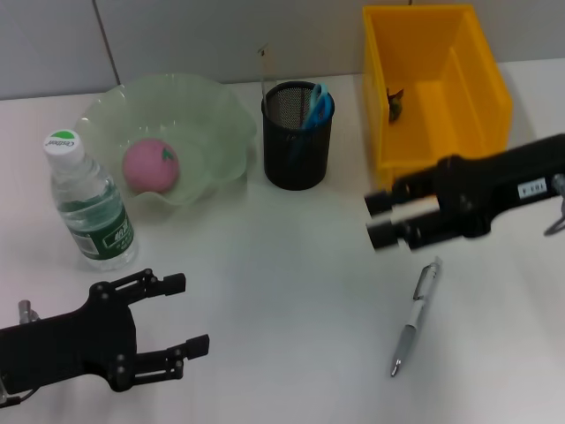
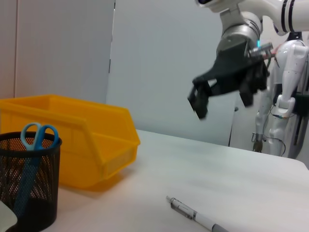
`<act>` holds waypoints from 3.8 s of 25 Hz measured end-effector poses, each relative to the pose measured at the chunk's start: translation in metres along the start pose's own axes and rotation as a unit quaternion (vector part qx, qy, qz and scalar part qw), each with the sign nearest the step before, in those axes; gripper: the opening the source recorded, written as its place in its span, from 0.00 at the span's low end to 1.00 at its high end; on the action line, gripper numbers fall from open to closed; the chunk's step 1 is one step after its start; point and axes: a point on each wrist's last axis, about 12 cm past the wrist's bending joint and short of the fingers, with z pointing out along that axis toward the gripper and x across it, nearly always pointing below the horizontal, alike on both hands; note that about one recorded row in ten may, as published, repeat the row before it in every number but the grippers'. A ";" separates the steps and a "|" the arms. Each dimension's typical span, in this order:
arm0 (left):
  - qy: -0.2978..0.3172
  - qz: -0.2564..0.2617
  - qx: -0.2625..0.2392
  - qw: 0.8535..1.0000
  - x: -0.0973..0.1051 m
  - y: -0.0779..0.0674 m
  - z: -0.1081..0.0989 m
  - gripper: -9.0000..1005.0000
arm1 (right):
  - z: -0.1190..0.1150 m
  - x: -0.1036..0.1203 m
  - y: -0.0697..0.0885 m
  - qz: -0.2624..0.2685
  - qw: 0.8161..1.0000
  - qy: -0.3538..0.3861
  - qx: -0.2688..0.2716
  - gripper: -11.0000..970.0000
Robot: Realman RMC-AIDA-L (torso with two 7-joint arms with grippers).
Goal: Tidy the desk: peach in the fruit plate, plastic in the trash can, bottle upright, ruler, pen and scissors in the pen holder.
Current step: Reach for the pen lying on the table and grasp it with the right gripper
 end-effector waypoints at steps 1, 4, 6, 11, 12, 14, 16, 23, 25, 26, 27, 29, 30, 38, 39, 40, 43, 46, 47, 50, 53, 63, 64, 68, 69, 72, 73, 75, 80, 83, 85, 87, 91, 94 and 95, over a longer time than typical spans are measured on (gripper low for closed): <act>0.000 0.000 0.000 1.000 0.000 0.000 0.000 0.83 | 0.000 0.000 0.000 0.000 1.000 0.000 0.000 0.64; 0.000 -0.004 0.000 1.000 0.000 0.000 0.000 0.83 | 0.000 -0.001 -0.001 -0.001 0.999 0.045 0.001 0.63; 0.001 -0.006 0.000 1.000 0.000 0.000 0.000 0.83 | -0.001 -0.004 -0.002 -0.003 0.997 0.074 0.006 0.63; 0.001 -0.012 0.001 1.000 0.001 -0.001 0.000 0.83 | 0.004 -0.016 -0.007 -0.011 0.988 0.154 0.017 0.63; 0.001 -0.013 0.001 1.000 0.001 -0.001 0.000 0.83 | 0.007 -0.018 -0.008 -0.013 0.985 0.170 0.019 0.63; 0.001 -0.013 0.001 1.000 0.000 0.000 0.000 0.83 | 0.013 -0.023 -0.009 -0.023 0.981 0.194 0.022 0.63; 0.001 -0.013 0.001 1.000 0.000 0.000 0.000 0.83 | 0.020 -0.027 -0.008 -0.038 0.975 0.218 0.020 0.63; 0.007 -0.011 -0.004 1.000 0.000 0.002 0.002 0.83 | 0.046 -0.039 -0.005 -0.086 0.950 0.301 0.004 0.63; 0.009 -0.009 -0.008 1.000 0.001 0.003 0.001 0.83 | 0.052 -0.043 -0.004 -0.107 0.940 0.323 0.007 0.63; 0.009 -0.009 -0.008 1.000 0.001 0.003 0.001 0.83 | 0.055 -0.044 -0.003 -0.119 0.935 0.333 0.007 0.63; 0.009 -0.009 -0.010 1.000 0.001 0.003 0.000 0.83 | 0.057 -0.046 -0.003 -0.127 0.932 0.340 0.007 0.63; 0.010 -0.010 -0.012 1.000 0.001 0.003 0.000 0.83 | 0.063 -0.048 -0.003 -0.149 0.921 0.360 0.007 0.63; 0.011 -0.010 -0.013 1.000 0.001 0.003 0.000 0.83 | 0.069 -0.049 -0.003 -0.168 0.909 0.381 0.007 0.63; 0.018 -0.009 -0.024 1.000 0.003 0.007 0.000 0.83 | 0.096 -0.047 -0.002 -0.243 0.855 0.458 0.003 0.63; 0.018 -0.009 -0.024 1.000 0.003 0.007 0.000 0.83 | 0.096 -0.047 -0.002 -0.243 0.855 0.458 0.003 0.63; 0.020 -0.010 -0.029 0.999 0.003 0.007 0.000 0.83 | 0.100 -0.047 -0.001 -0.261 0.844 0.469 0.003 0.63; 0.022 -0.014 -0.033 0.999 0.004 0.008 -0.001 0.83 | 0.104 -0.048 0.000 -0.277 0.835 0.476 0.001 0.63; 0.024 -0.021 -0.036 0.999 0.003 0.010 0.000 0.83 | 0.108 -0.049 0.000 -0.299 0.821 0.486 -0.001 0.63; 0.023 -0.022 -0.037 0.999 0.003 0.010 0.000 0.83 | 0.110 -0.049 0.001 -0.304 0.817 0.490 -0.002 0.63; 0.018 -0.023 -0.042 0.999 0.003 0.010 -0.001 0.83 | 0.119 -0.047 0.002 -0.329 0.797 0.507 -0.004 0.63; 0.016 -0.024 -0.046 0.999 0.003 0.010 -0.003 0.83 | 0.123 -0.045 0.002 -0.341 0.787 0.514 -0.006 0.62; 0.015 -0.033 -0.053 0.998 0.004 0.010 -0.004 0.83 | 0.138 -0.035 0.007 -0.368 0.755 0.542 -0.026 0.54; 0.015 -0.034 -0.054 0.998 0.004 0.011 -0.005 0.83 | 0.139 -0.034 0.008 -0.371 0.752 0.544 -0.028 0.54; 0.014 -0.035 -0.056 0.998 0.004 0.011 -0.006 0.83 | 0.144 -0.031 0.008 -0.381 0.746 0.546 -0.031 0.54; 0.014 -0.035 -0.057 0.998 0.004 0.011 -0.006 0.83 | 0.145 -0.031 0.008 -0.384 0.745 0.545 -0.031 0.54; 0.015 -0.034 -0.059 0.998 0.003 0.012 -0.006 0.83 | 0.146 -0.029 0.006 -0.390 0.745 0.541 -0.032 0.54; 0.014 -0.034 -0.059 0.998 0.003 0.013 -0.005 0.83 | 0.147 -0.028 0.006 -0.392 0.745 0.539 -0.032 0.54; 0.014 -0.033 -0.059 0.998 0.003 0.013 -0.005 0.83 | 0.149 -0.026 0.005 -0.396 0.742 0.539 -0.031 0.54; 0.012 -0.032 -0.064 0.997 0.002 0.015 -0.006 0.83 | 0.151 -0.023 0.003 -0.400 0.739 0.541 -0.030 0.52; 0.012 -0.033 -0.064 0.997 0.002 0.015 -0.006 0.83 | 0.151 -0.023 0.003 -0.402 0.740 0.539 -0.031 0.49; 0.012 -0.033 -0.064 0.997 0.002 0.014 -0.006 0.83 | 0.152 -0.023 0.003 -0.405 0.740 0.536 -0.031 0.46; 0.012 -0.034 -0.064 0.997 0.002 0.014 -0.006 0.83 | 0.152 -0.023 0.003 -0.405 0.740 0.536 -0.031 0.44; 0.012 -0.034 -0.064 0.997 0.003 0.014 -0.007 0.83 | 0.152 -0.022 0.003 -0.406 0.740 0.535 -0.030 0.39; 0.012 -0.038 -0.064 0.997 0.003 0.014 -0.007 0.83 | 0.152 -0.023 0.003 -0.408 0.741 0.533 -0.028 0.36; 0.012 -0.038 -0.065 0.997 0.003 0.014 -0.007 0.83 | 0.152 -0.022 0.002 -0.409 0.740 0.534 -0.027 0.35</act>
